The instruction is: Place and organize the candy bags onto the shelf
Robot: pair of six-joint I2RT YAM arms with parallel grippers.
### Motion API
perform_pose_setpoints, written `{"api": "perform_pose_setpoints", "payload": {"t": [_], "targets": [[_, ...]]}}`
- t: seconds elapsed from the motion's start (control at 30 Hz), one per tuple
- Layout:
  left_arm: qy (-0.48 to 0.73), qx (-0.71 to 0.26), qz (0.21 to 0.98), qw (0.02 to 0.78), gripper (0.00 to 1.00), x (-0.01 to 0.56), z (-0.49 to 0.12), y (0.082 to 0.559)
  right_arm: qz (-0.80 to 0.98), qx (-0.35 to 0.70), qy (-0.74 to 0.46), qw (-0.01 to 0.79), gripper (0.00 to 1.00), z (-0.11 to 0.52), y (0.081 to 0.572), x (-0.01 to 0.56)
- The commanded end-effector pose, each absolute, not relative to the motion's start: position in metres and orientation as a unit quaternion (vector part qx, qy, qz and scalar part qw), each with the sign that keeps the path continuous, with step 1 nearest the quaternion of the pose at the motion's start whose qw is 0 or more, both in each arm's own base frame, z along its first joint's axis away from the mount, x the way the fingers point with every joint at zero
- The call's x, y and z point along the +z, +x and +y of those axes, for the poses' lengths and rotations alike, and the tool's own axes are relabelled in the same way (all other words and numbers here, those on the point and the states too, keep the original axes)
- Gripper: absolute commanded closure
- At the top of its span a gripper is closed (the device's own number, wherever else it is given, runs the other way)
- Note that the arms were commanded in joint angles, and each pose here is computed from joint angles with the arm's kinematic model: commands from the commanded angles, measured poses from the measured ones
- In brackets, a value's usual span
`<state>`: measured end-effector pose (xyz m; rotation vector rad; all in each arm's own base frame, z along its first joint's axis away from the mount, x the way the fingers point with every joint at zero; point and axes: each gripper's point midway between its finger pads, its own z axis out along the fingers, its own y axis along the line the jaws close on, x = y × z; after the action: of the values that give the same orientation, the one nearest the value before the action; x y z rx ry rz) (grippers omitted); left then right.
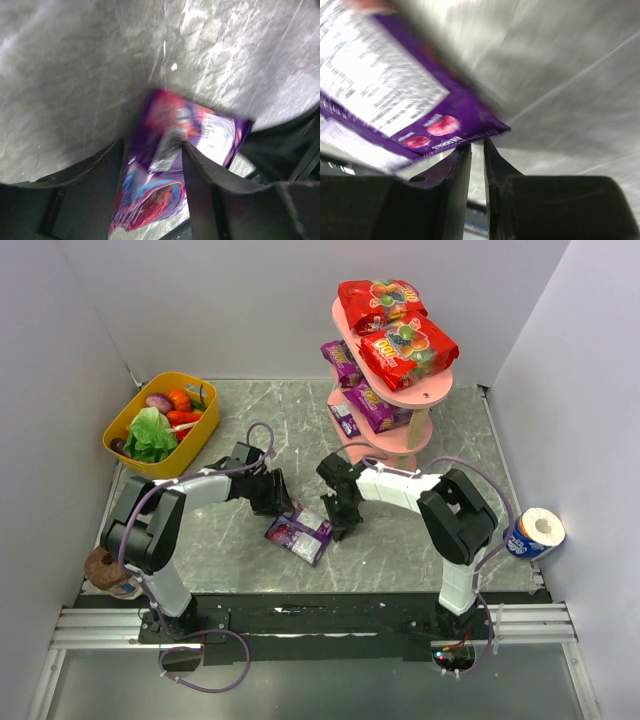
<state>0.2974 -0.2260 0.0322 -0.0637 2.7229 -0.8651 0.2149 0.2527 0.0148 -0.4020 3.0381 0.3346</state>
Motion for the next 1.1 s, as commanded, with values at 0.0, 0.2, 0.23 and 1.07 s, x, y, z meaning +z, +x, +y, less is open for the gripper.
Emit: {"api": "perform_pose_setpoints", "payload": {"t": [0.0,0.2,0.23,1.07], "targets": [[-0.034,-0.324,0.935,0.142,0.42,0.043,-0.219,0.291,0.983,0.105,-0.112,0.105,0.77,0.258,0.274,0.021],[-0.057,-0.320,0.938,0.120,0.36,0.037,-0.205,0.275,0.981,0.101,-0.111,0.126,0.75,0.256,0.288,0.035],[-0.061,-0.313,0.940,0.119,0.35,0.035,-0.201,0.273,0.980,0.100,-0.110,0.130,0.75,0.255,0.288,0.037],[-0.061,-0.371,0.923,0.081,0.47,0.019,-0.207,0.250,0.882,0.246,-0.207,0.344,0.38,0.284,0.259,0.223]]}}
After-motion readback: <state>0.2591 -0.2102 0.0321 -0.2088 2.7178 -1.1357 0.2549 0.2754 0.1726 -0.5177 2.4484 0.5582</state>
